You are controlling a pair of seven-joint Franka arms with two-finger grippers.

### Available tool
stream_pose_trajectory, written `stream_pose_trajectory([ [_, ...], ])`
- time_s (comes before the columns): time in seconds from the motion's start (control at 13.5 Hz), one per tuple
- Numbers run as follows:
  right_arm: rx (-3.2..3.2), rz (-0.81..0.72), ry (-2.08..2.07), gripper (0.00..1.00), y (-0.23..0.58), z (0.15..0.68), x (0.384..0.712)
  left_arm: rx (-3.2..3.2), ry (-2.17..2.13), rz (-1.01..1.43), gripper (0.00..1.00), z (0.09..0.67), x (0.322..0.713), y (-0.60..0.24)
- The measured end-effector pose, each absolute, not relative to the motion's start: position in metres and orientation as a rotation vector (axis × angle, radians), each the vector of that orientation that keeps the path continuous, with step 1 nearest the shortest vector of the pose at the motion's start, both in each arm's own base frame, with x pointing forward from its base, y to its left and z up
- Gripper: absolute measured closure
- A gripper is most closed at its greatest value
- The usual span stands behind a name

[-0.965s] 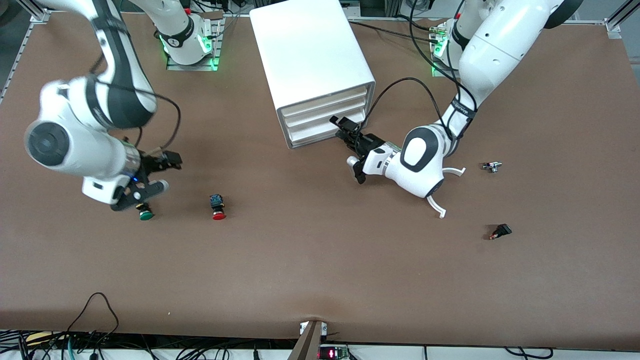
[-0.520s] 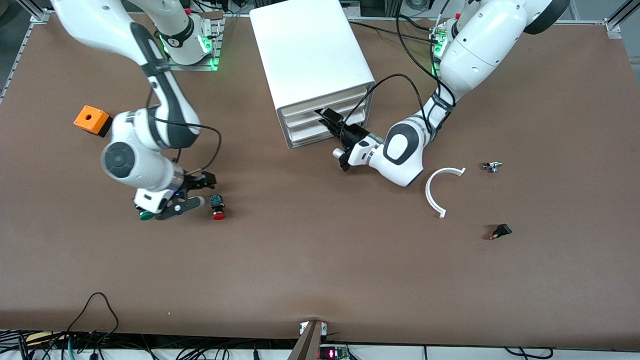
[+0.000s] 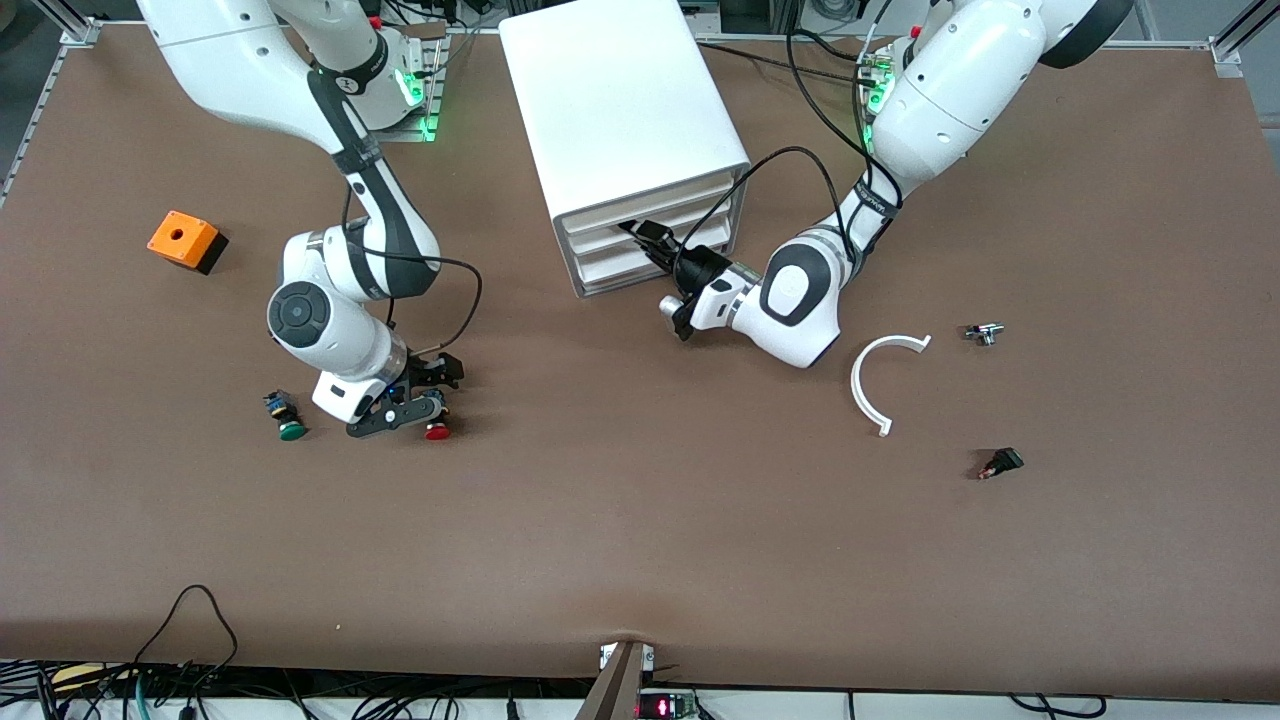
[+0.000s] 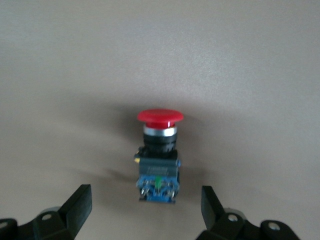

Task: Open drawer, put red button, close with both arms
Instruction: 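Pull the drawer open with the left gripper while the right gripper grasps the button, then carry the red button into the open drawer while the left gripper withdraws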

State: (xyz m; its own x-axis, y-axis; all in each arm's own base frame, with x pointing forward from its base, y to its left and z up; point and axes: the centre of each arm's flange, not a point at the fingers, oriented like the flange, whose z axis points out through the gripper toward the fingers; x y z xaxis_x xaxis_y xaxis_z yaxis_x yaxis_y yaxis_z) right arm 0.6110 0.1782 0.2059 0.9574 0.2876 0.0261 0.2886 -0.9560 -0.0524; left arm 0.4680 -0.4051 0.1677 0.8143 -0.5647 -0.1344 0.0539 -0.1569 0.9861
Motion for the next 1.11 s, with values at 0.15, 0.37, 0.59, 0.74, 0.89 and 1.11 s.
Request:
stream_pose_trajectory([
  [0.15, -3.055, -0.067, -0.445, 0.06, 0.178, 0.186, 0.612, 1.654, -0.402, -0.545, 0.9, 0.167, 0.47, -0.405],
  [0.37, -3.057, -0.081, -0.443, 0.29, 0.177, 0.178, 0.613, 1.657, -0.366, -0.517, 0.89, 0.165, 0.472, -0.404],
  [0.59, -3.056, -0.089, -0.442, 0.59, 0.177, 0.18, 0.614, 1.66, -0.312, -0.485, 0.89, 0.163, 0.48, -0.398],
  [0.74, -3.056, -0.091, -0.442, 0.59, 0.177, 0.18, 0.615, 1.667, -0.275, -0.449, 0.89, 0.163, 0.494, -0.384],
  [0.89, -3.054, -0.087, -0.443, 0.59, 0.178, 0.19, 0.617, 1.671, -0.253, -0.425, 0.89, 0.163, 0.504, -0.371],
  [1.11, -3.042, -0.01, -0.452, 0.59, 0.181, 0.265, 0.626, 1.679, -0.232, -0.401, 0.89, 0.163, 0.513, -0.36],
])
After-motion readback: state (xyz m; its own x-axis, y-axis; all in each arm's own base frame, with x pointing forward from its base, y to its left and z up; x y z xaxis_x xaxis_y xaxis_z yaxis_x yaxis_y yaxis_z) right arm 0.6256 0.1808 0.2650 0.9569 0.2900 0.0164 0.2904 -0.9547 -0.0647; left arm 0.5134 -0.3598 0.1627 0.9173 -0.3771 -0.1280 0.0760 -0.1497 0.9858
